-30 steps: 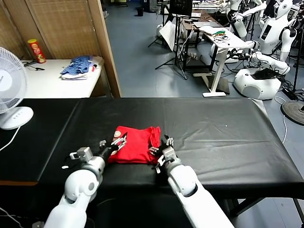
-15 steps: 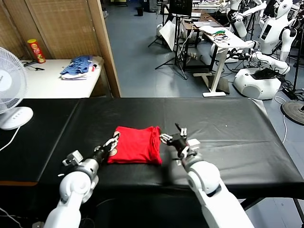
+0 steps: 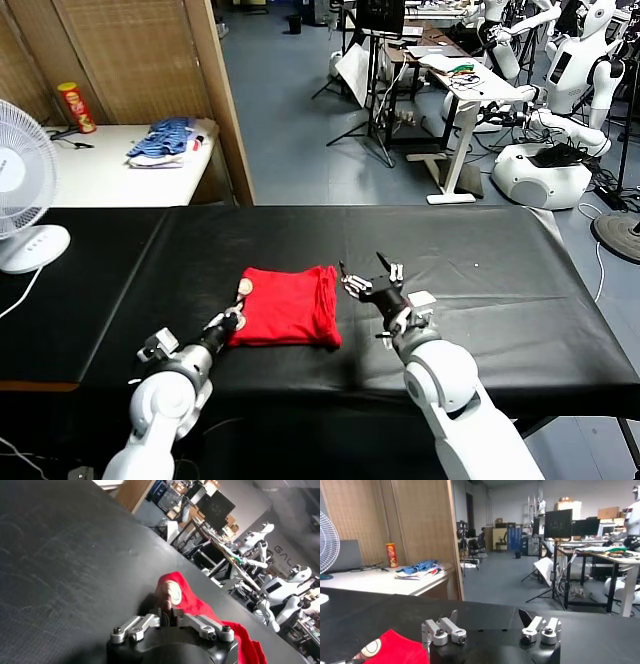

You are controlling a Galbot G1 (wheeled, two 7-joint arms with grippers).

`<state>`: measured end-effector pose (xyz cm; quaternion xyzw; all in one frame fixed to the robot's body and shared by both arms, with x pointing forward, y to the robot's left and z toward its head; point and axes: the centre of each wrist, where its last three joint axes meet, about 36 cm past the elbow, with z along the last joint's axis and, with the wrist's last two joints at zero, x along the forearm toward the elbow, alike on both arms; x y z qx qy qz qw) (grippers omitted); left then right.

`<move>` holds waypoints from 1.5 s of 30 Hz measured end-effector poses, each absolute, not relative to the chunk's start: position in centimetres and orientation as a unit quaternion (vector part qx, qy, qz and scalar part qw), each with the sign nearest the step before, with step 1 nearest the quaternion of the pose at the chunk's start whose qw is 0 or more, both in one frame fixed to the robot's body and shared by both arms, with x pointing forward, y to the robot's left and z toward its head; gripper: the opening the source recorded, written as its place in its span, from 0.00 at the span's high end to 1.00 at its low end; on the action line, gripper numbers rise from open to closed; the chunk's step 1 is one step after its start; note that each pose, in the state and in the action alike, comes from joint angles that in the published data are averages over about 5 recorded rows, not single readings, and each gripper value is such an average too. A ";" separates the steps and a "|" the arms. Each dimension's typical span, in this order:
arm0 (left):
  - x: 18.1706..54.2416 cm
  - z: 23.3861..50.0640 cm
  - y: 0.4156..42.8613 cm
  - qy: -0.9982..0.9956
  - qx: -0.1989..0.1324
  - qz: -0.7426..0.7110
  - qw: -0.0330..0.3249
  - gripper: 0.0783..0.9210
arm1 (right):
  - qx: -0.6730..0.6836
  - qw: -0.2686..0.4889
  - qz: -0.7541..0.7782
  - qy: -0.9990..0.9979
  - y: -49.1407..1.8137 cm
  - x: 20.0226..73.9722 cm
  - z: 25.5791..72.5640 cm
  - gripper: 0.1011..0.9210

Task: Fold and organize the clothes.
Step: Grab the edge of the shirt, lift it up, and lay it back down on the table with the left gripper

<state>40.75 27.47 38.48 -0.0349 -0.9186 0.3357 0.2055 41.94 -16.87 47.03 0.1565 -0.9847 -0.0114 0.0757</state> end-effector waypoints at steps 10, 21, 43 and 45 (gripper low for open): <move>41.8 40.5 28.3 -0.973 -0.018 0.124 0.195 0.93 | 0.093 0.102 0.031 -0.990 -17.6 40.5 46.6 0.15; 41.9 43.3 35.0 -0.968 0.036 -0.189 0.159 0.93 | 0.028 0.142 0.079 -0.986 -19.2 37.5 45.7 0.15; 39.6 48.9 28.3 -0.978 -0.071 -0.132 0.146 0.93 | 0.003 0.155 0.079 -0.985 -20.8 35.7 45.6 0.15; 39.6 47.9 26.2 -0.979 -0.097 -0.095 0.153 0.93 | 0.010 0.157 0.074 -0.985 -20.9 35.5 45.7 0.15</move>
